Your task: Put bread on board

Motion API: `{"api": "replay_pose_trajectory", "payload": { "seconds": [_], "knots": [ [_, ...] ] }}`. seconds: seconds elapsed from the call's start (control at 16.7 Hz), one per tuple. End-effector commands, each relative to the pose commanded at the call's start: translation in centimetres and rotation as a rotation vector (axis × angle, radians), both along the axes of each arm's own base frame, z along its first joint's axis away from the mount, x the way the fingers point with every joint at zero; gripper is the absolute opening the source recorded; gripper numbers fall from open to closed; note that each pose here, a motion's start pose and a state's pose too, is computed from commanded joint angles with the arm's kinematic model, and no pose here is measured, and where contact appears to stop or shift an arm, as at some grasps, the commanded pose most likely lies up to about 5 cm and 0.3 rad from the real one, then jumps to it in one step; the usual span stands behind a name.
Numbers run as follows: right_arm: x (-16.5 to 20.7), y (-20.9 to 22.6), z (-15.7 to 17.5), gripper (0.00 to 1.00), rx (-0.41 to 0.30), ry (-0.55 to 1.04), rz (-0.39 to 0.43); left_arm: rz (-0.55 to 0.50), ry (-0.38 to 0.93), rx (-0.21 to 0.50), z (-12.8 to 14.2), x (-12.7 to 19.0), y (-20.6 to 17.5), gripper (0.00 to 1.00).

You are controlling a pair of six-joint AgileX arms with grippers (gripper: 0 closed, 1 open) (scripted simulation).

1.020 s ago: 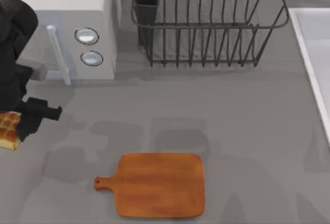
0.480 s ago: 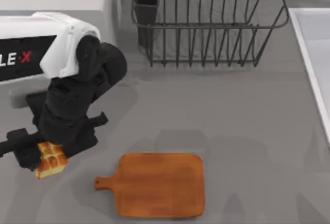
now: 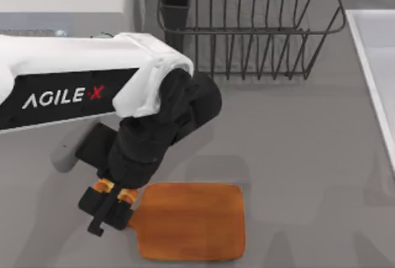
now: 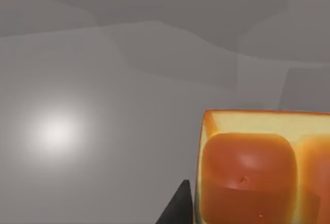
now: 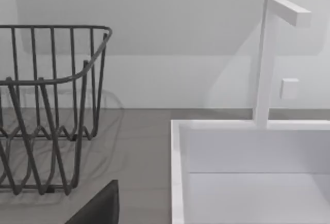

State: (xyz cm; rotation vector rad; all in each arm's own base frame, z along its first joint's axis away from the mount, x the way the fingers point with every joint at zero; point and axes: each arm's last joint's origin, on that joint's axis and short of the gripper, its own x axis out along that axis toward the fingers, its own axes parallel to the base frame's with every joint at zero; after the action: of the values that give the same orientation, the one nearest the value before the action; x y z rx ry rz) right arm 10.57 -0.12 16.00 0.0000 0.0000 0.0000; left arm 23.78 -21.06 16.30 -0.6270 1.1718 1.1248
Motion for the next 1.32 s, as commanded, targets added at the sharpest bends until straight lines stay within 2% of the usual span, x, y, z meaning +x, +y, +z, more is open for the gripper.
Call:
{"api": "replay_pose_trajectory", "payload": {
  "seconds": [0.3,0.54,1.02,1.32],
  "knots": [
    [0.0,0.0,0.0,1.00,0.000,0.000,0.000,0.263,-0.100,-0.147,1.2,-0.3,-3.4,0.00],
    [0.0,0.0,0.0,1.00,0.000,0.000,0.000,0.395,-0.113,-0.240,2.0,-0.2,-5.1,0.00],
    [0.0,0.0,0.0,1.00,0.000,0.000,0.000,0.413,-0.113,-0.250,2.1,-0.1,-5.1,0.00],
    [0.0,0.0,0.0,1.00,0.000,0.000,0.000,0.411,-0.114,-0.253,1.0,-0.1,-5.1,0.00]
  ]
}}
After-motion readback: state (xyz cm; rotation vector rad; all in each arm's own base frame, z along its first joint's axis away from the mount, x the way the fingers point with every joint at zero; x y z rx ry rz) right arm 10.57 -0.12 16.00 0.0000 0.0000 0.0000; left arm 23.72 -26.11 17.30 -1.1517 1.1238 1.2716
